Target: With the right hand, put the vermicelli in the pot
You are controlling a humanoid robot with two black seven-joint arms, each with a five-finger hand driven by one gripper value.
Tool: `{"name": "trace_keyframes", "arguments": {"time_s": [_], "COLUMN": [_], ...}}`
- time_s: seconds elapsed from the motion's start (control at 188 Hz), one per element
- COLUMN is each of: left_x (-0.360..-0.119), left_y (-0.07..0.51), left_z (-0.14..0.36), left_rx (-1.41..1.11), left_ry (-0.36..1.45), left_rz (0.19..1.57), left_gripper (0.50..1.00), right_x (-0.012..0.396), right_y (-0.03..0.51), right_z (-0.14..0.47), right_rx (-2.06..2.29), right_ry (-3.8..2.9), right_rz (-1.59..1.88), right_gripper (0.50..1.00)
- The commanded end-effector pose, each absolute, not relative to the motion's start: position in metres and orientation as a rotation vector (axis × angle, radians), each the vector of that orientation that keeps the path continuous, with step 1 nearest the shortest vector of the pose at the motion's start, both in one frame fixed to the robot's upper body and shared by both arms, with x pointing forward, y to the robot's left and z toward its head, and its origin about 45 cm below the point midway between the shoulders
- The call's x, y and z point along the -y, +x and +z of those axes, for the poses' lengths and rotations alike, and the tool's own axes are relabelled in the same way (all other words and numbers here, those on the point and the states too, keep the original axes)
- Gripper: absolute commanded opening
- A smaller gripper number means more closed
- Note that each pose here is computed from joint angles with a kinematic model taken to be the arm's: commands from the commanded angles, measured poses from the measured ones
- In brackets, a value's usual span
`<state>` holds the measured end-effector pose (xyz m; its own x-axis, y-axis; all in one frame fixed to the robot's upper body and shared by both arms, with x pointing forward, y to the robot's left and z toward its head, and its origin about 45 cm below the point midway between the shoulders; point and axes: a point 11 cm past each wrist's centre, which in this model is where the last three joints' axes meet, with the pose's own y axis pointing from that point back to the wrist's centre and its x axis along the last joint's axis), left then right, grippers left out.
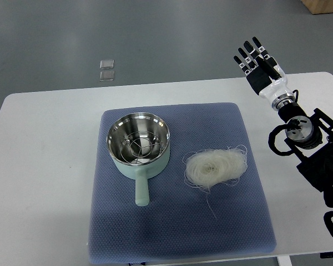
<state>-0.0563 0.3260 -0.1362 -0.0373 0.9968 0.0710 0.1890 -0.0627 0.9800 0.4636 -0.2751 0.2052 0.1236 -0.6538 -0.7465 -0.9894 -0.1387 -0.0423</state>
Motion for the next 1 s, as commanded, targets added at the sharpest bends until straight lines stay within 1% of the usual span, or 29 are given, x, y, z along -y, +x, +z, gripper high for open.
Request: {"name": "trace_keyframes", "arguments": {"time_s": [0.0,0.409,0.504,0.605,0.669,0.743,0.791,0.85,0.865,0.993], "left_x": [-0.326,-0.324,-0.324,-0.323,-0.318,-0.315,-0.314,-0.313,-0.312,-0.308], "left_y": [-0.056,-0.057,-0.057,-0.057,-0.056,-0.056,-0.055,-0.055,-0.055,-0.055], "left_z": [-0.136,-0.136,-0.136,-0.136,-0.137,-0.137,-0.137,-0.137,-0.137,-0.137], "left_rx": [-1.348,-1.356,-1.355,-1.356,-1.362,-1.367,-1.367,-1.367,-1.368,-1.372], "left_ry": [1.377,1.370,1.371,1.368,1.358,1.350,1.347,1.346,1.343,1.335], "left_rz": [1.195,1.195,1.194,1.191,1.183,1.174,1.172,1.169,1.166,1.158], "left_gripper": [1.000,1.000,1.000,1.000,1.000,1.000,1.000,1.000,1.000,1.000], "right_x": [0.272,0.268,0.255,0.234,0.229,0.216,0.205,0.204,0.204,0.199], "right_y": [0.464,0.463,0.463,0.467,0.466,0.458,0.449,0.440,0.437,0.424], "right_z": [0.205,0.204,0.207,0.227,0.239,0.251,0.260,0.267,0.270,0.301], "right_rx": [-1.580,-1.575,-1.548,-1.497,-1.470,-1.366,-1.218,-1.051,-0.983,-0.579], "right_ry": [-1.861,-1.887,-2.003,-2.251,-2.455,-2.793,-3.062,-3.286,-3.356,-3.538], "right_rz": [0.797,0.793,0.757,0.600,0.428,0.114,-0.198,-0.538,-0.675,-1.329], "right_gripper": [0.960,0.960,0.960,0.960,0.960,0.960,0.960,0.960,0.960,0.962]}}
